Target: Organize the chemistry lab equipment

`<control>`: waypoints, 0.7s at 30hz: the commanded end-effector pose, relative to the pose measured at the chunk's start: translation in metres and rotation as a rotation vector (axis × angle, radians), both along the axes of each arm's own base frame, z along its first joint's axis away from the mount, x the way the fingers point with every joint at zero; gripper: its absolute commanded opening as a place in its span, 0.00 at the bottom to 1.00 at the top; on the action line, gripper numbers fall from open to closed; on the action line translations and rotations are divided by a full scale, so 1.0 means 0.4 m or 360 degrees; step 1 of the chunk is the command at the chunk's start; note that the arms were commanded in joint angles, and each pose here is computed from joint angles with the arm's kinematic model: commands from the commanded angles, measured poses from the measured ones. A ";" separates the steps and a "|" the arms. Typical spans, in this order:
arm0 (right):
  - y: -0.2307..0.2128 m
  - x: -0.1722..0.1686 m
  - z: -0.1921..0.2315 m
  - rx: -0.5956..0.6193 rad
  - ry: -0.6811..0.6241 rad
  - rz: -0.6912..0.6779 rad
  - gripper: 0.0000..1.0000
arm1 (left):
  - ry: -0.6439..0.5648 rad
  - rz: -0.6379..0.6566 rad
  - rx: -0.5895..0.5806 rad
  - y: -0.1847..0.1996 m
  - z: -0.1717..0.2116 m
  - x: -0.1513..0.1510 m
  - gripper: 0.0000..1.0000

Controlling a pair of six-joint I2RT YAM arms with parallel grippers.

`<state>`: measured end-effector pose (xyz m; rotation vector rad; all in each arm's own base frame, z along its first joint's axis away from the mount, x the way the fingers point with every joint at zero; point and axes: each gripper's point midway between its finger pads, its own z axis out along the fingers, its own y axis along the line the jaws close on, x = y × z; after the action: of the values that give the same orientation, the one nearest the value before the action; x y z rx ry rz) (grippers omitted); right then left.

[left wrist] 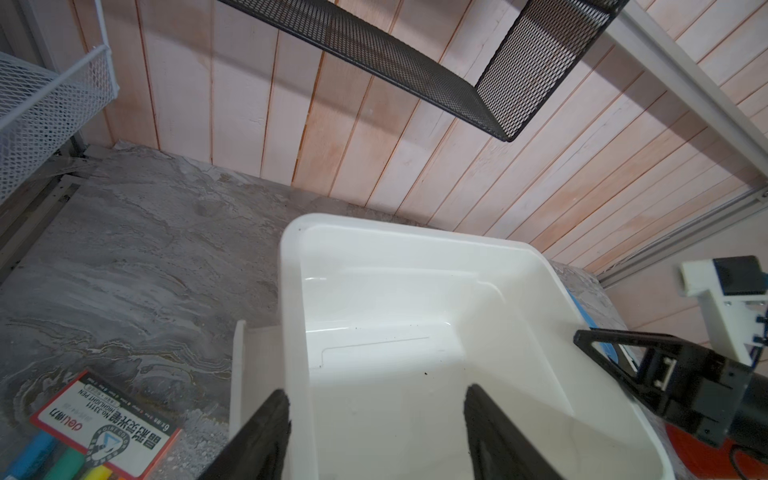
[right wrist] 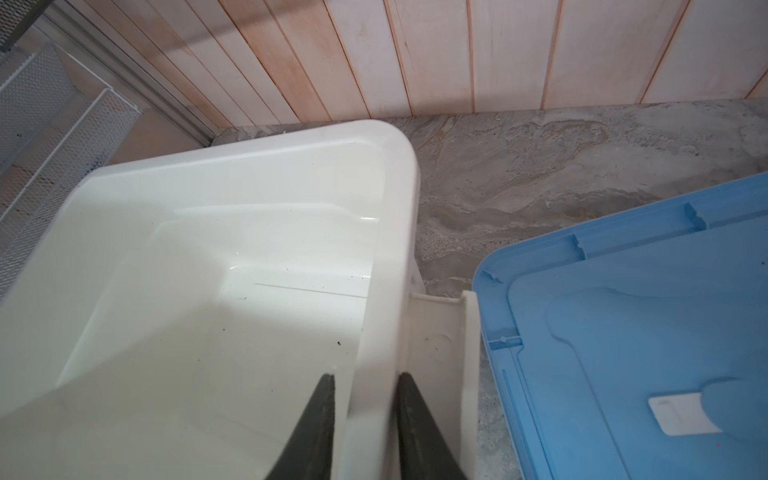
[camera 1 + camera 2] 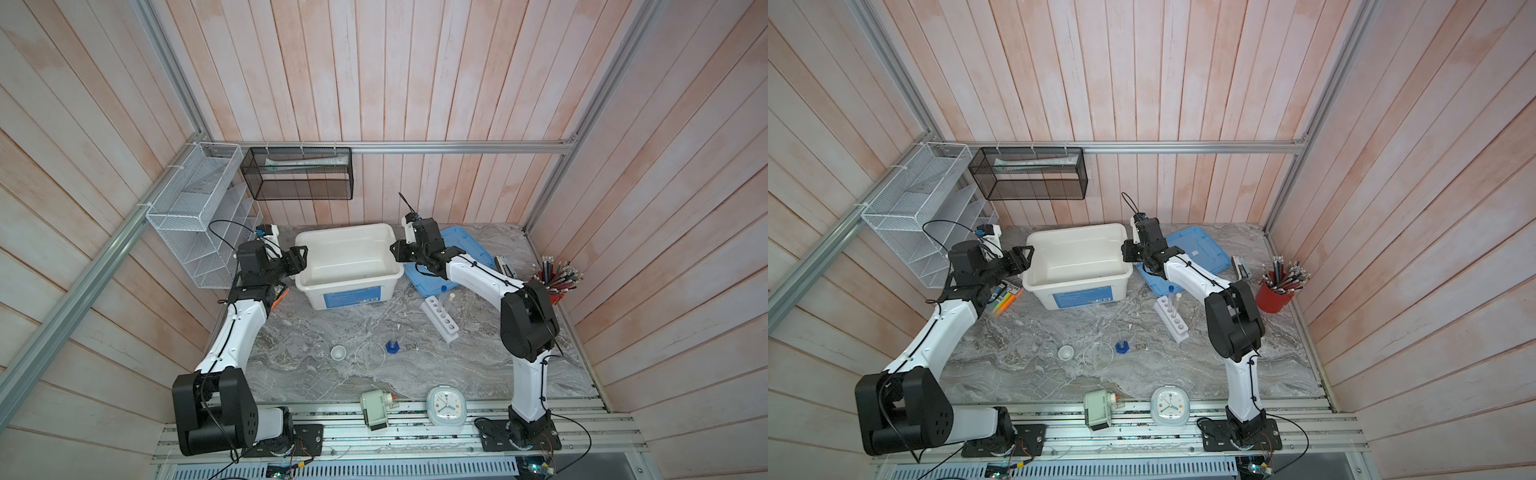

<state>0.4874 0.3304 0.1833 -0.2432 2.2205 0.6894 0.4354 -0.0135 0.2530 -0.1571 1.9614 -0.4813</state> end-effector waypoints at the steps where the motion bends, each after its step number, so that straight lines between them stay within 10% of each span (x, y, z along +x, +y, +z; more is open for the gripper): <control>1: -0.036 -0.062 -0.043 -0.0143 0.0151 0.0013 0.28 | 0.0002 0.0020 0.0017 0.009 0.002 -0.009 0.68; 21: -0.069 -0.168 0.046 -0.0203 0.0138 -0.0089 0.32 | -0.0018 0.0015 0.0061 0.008 0.020 -0.040 0.68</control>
<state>0.4262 0.3113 0.1808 -0.2345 2.3672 0.5691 0.4264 -0.0134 0.2562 -0.1554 1.9619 -0.4698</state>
